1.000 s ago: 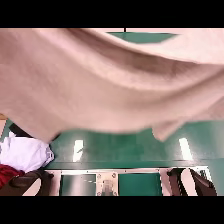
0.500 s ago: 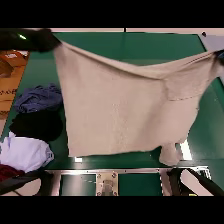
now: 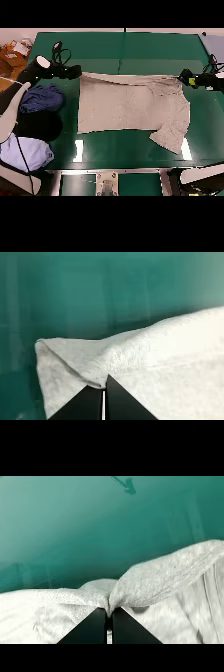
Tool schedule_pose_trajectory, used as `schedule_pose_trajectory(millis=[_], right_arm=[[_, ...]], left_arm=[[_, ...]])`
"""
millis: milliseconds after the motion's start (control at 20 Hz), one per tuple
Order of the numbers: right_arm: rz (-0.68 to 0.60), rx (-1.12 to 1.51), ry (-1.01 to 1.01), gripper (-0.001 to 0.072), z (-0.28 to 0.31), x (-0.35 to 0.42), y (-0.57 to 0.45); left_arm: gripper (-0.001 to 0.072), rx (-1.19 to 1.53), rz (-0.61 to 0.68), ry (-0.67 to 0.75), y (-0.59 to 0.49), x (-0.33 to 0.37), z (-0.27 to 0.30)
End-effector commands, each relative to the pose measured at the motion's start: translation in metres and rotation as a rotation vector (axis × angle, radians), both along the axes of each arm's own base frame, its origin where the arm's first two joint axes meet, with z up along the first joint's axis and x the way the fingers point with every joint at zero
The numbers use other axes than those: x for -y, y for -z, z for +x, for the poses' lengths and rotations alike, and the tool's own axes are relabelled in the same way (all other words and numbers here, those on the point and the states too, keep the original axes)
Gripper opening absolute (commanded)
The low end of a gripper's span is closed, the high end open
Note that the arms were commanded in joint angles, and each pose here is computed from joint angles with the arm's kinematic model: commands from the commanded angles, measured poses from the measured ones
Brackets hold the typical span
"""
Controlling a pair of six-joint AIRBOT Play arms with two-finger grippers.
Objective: Fold the shirts.
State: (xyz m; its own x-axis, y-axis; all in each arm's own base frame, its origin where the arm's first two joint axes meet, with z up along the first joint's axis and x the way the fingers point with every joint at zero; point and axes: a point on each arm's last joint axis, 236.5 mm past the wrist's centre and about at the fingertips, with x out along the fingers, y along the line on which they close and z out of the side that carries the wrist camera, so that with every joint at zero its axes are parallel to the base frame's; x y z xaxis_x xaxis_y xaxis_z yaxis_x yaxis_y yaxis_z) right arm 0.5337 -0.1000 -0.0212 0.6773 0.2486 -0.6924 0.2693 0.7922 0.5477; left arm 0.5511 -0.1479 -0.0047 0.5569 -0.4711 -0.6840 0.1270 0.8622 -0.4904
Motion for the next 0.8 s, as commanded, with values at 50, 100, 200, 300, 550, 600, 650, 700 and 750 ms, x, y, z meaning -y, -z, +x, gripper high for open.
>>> schedule_pose_trajectory(millis=[50,100,200,300,550,600,650,700,750], right_arm=[[-0.001,-0.044,-0.086,0.0011,0.007,0.008,0.003],[-0.006,-0.079,-0.122,0.0010,-0.003,0.012,0.001],[-0.008,-0.169,-0.172,0.0010,-0.030,0.022,0.009],[-0.027,-0.249,-0.190,0.0010,-0.053,0.035,0.022],[-0.026,-0.330,-0.218,0.0011,-0.079,0.035,0.051],[-0.023,-0.336,-0.219,0.0010,-0.081,0.034,0.054],[-0.024,-0.342,-0.221,0.0010,-0.082,0.034,0.056],[-0.042,-0.354,-0.224,0.0010,-0.085,0.038,0.058],[-0.076,-0.378,-0.232,0.0011,-0.090,0.044,0.062]], left_arm=[[0.0020,-0.052,0.011,-0.009,0.023,-0.011,-0.002],[0.0020,-0.089,0.026,0.025,0.029,-0.010,-0.012],[0.0021,-0.147,0.054,0.078,0.038,-0.009,-0.029],[0.0021,-0.175,0.063,0.092,0.045,-0.009,-0.037],[0.0021,-0.282,0.062,0.143,0.071,0.001,-0.070],[0.0021,-0.290,0.067,0.156,0.073,0.005,-0.073],[0.0020,-0.289,0.066,0.161,0.073,0.008,-0.074],[0.0021,-0.289,0.070,0.166,0.073,0.009,-0.074],[0.0020,-0.296,0.075,0.173,0.074,0.010,-0.077]])
